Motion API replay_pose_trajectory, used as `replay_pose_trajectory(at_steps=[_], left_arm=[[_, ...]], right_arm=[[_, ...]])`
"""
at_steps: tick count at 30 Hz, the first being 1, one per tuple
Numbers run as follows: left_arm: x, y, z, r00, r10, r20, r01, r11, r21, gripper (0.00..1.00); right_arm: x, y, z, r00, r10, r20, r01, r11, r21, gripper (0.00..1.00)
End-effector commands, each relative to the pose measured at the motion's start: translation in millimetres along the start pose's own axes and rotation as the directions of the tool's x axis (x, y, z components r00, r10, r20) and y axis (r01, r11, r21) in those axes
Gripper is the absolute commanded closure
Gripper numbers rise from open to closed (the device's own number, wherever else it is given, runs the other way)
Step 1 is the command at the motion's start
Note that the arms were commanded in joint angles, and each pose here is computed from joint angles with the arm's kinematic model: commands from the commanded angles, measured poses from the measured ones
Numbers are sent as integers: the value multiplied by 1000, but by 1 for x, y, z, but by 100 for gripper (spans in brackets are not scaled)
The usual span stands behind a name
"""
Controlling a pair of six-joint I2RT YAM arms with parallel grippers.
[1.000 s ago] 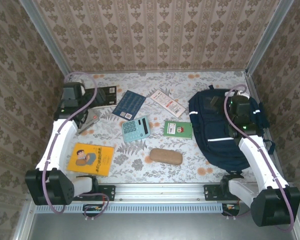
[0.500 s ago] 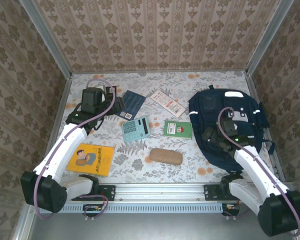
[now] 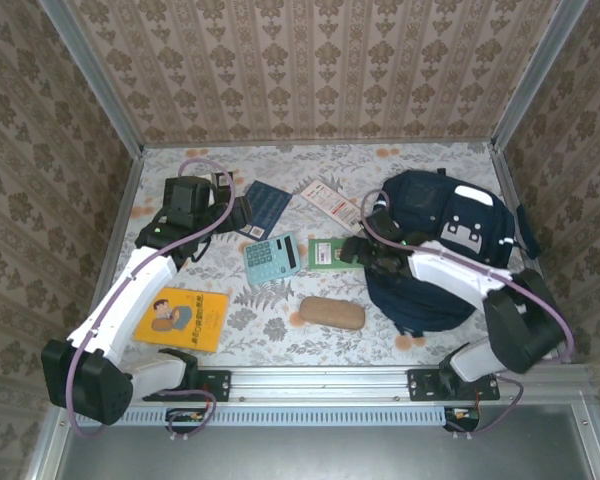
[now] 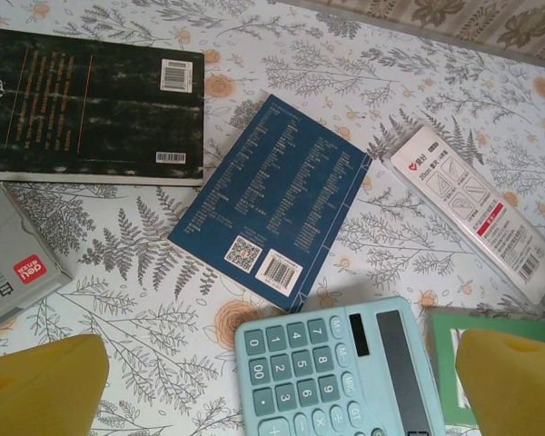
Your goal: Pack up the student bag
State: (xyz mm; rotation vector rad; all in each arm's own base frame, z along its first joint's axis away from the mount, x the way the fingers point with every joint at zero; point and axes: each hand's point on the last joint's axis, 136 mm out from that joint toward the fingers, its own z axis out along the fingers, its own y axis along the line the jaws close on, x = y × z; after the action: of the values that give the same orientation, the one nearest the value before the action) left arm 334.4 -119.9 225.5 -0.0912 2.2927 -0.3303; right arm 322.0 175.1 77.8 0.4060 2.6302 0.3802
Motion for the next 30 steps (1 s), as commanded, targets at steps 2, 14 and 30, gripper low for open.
replay_pose_trajectory(at_steps=[2, 14, 30], left_arm=[[13, 3, 7, 999, 27, -40, -27, 999, -16, 0], [20, -13, 17, 990, 112, -88, -109, 993, 40, 0], [35, -21, 55, 973, 123, -197, -112, 991, 66, 0]], right_arm=[[-26, 56, 13, 999, -34, -6, 33, 994, -101, 0], [-72, 80, -22, 971, -224, 79, 228, 973, -45, 0], [-30, 32, -60, 941, -321, 107, 327, 944, -40, 1]])
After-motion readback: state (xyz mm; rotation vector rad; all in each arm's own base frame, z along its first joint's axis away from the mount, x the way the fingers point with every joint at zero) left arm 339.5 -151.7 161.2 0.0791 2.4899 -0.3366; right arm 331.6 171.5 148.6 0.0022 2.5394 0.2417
